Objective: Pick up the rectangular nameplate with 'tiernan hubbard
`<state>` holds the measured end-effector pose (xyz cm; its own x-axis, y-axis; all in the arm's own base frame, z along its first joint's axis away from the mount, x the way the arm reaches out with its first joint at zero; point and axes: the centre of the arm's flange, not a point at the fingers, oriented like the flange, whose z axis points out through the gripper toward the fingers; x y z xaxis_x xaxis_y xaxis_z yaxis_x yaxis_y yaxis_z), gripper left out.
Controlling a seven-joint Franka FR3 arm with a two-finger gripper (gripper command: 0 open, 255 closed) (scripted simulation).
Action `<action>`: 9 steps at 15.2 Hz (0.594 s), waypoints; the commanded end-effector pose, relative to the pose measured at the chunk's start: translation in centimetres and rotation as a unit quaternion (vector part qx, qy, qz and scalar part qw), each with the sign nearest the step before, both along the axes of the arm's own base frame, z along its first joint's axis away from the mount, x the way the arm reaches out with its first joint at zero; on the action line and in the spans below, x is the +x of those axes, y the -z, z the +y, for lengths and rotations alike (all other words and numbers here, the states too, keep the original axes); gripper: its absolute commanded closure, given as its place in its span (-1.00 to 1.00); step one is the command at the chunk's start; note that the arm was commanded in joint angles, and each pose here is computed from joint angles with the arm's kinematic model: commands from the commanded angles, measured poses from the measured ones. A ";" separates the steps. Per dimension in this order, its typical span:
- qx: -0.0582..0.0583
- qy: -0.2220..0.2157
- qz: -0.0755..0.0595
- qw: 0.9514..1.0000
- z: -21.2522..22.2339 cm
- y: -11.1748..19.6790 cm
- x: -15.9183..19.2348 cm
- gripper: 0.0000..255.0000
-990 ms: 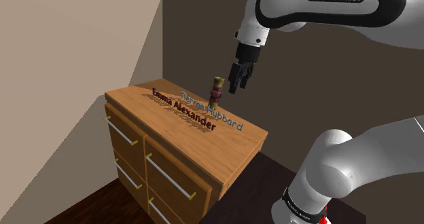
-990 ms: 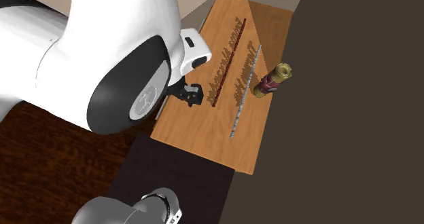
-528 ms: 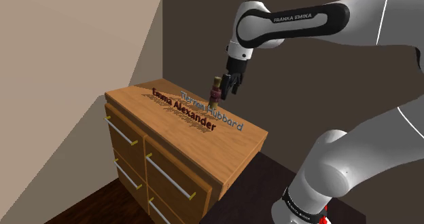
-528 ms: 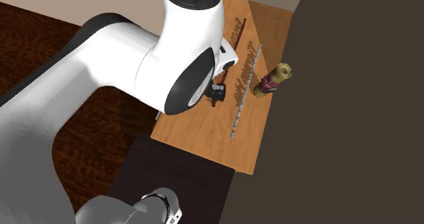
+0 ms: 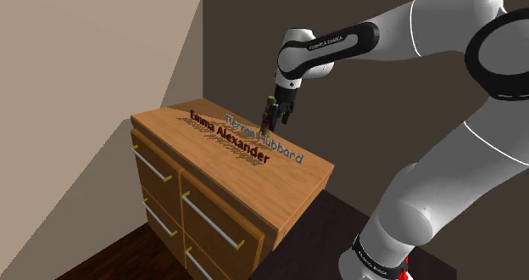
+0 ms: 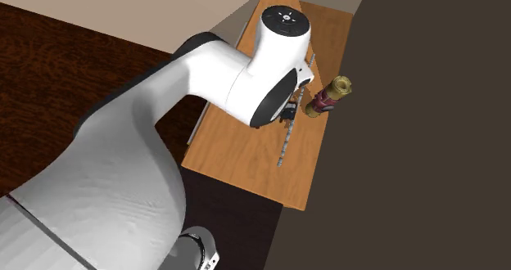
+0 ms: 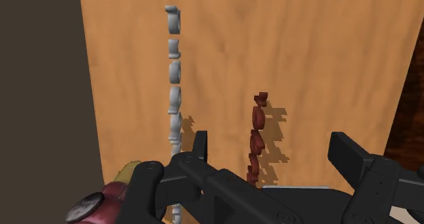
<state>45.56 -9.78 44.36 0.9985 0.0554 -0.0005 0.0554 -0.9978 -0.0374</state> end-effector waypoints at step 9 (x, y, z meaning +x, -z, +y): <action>-0.014 0.016 0.003 1.000 -7.2 8.6 7.0 -1.00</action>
<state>51.82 -16.40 36.59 0.9996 0.0264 -0.0069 0.0263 -0.9996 -0.0136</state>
